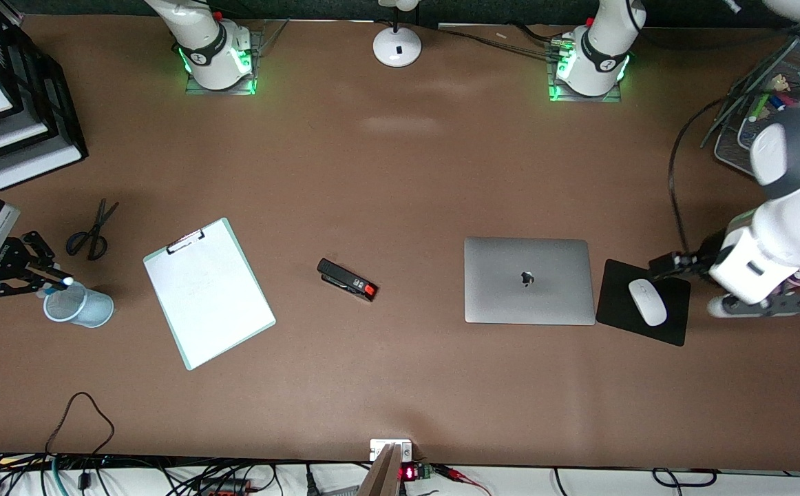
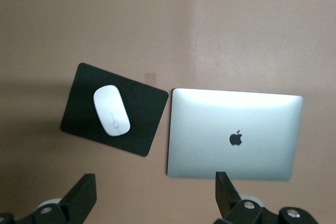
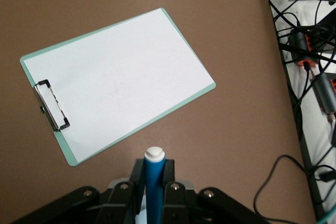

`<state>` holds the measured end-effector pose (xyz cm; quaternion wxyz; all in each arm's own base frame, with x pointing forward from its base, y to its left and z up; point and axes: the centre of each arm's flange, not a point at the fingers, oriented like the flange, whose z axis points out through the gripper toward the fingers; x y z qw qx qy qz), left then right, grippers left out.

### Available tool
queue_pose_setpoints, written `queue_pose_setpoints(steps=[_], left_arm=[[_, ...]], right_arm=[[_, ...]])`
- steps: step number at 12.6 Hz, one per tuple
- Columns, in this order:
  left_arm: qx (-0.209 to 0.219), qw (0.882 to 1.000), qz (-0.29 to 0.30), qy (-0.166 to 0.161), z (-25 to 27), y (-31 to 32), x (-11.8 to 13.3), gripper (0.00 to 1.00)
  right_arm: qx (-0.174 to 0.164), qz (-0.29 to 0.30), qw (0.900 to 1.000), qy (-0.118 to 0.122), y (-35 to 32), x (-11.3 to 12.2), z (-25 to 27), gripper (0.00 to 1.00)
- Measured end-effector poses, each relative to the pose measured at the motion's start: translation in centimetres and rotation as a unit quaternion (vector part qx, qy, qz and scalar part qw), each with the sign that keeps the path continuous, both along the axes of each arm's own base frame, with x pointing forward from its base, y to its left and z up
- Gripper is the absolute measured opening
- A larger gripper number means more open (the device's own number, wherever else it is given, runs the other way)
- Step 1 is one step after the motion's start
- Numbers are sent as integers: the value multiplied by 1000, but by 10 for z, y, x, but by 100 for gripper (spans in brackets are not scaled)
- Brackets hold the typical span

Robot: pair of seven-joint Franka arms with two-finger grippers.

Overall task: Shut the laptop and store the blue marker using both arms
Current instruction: 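Lower the marker into the blue cup and open the right gripper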

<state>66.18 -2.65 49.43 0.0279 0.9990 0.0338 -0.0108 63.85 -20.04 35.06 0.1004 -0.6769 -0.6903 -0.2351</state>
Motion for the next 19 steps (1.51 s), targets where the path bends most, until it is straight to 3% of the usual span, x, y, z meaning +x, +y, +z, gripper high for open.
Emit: queue_pose_setpoints(steps=[5,11,19], left_arm=[[2,1000,0,-3,65,4,-32,100],[3,1000,-5,-2,125,5,-75,100],[2,999,-12,-31,155,-2,-96,100]], right_arm=[[66,13,997,21,-11,8,-3,18],[85,30,996,18,-36,15,-19,18],[127,28,991,18,-73,6,-68,18]])
